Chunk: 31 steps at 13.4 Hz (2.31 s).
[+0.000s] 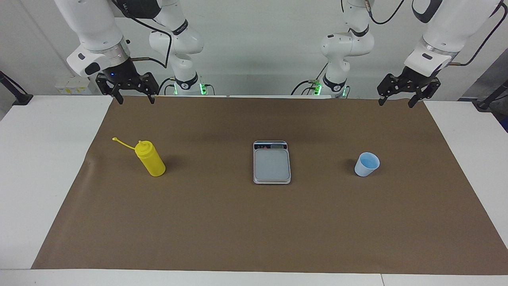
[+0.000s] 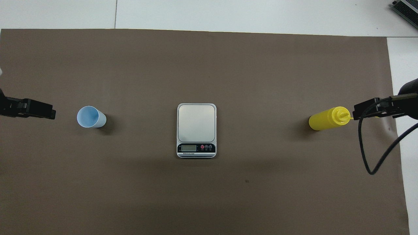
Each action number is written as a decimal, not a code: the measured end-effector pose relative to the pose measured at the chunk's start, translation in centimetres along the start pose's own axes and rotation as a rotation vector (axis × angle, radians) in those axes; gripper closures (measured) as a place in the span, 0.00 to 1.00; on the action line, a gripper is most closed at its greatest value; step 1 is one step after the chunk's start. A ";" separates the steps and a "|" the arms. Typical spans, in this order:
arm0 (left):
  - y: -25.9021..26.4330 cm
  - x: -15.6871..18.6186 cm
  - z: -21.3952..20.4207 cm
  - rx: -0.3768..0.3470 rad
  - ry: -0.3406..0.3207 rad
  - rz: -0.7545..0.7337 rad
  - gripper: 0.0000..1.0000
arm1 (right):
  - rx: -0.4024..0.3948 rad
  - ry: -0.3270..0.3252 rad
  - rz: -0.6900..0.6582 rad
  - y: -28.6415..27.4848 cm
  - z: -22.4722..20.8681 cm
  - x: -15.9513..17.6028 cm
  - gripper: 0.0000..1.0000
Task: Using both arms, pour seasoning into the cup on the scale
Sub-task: 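Move the left gripper toward the light-blue cup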
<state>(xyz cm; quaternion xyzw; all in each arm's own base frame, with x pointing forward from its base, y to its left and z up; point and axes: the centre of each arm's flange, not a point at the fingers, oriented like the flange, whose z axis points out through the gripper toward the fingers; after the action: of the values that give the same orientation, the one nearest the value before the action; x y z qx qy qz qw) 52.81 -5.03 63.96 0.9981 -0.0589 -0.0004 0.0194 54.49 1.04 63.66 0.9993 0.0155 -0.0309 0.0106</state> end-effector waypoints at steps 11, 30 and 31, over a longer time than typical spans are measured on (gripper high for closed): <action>0.3 0.3 -0.1 -0.004 0.022 -0.019 0.00 | 0.000 0.000 -0.002 -0.1 0.0 0.0 0.00; -7.7 1.9 15.3 -0.007 0.025 -0.174 0.00 | 0.006 0.080 0.230 1.0 -1.2 -0.3 0.00; -7.9 2.0 16.9 -0.009 0.016 -0.189 0.00 | 0.006 0.076 0.230 1.0 -1.0 -0.2 0.00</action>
<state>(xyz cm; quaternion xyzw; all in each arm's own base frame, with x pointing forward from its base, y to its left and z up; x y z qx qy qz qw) 55.65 1.92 46.79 0.9990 0.0358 0.0057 0.0244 54.34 0.04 64.69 0.9950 -0.0988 0.0085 0.0106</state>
